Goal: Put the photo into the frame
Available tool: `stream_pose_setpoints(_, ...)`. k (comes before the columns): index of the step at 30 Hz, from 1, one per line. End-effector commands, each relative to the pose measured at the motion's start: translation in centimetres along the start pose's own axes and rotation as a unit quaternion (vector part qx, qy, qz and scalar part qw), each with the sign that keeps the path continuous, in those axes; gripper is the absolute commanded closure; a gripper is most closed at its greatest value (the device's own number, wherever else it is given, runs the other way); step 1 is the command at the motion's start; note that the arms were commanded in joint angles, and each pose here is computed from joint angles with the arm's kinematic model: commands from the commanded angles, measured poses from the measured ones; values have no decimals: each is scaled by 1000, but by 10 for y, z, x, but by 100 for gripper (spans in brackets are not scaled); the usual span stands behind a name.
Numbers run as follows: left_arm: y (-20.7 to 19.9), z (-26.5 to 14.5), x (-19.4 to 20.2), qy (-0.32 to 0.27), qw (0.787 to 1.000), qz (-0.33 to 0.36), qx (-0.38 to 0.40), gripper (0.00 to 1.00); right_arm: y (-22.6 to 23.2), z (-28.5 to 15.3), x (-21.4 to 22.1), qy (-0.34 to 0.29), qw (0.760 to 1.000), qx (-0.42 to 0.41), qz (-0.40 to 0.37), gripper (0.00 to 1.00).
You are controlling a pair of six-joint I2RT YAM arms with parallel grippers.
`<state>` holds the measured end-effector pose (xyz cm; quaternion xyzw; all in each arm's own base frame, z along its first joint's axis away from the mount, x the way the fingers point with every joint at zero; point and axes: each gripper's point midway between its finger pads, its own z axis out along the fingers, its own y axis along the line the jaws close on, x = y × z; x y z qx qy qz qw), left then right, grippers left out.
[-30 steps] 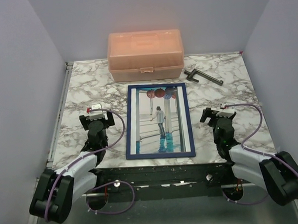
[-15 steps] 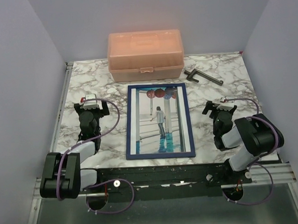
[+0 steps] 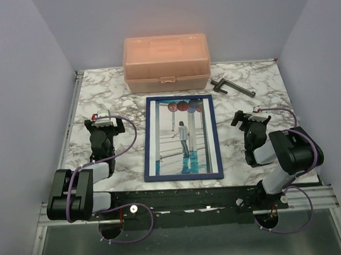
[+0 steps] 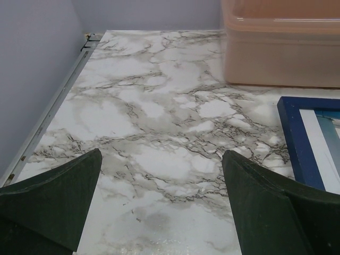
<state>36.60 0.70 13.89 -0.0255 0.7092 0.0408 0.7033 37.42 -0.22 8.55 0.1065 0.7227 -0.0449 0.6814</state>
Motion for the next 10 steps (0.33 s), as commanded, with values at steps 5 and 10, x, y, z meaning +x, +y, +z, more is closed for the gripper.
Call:
stream_pose_setpoints(5,-4,3,-15,-26,1000,-6,11,1,2,3,-8,-16,1000,-5,10,0)
stream_pose_setpoints(10,-3,3,-15,-26,1000,-7,11,1,2,3,-8,-16,1000,-5,10,0)
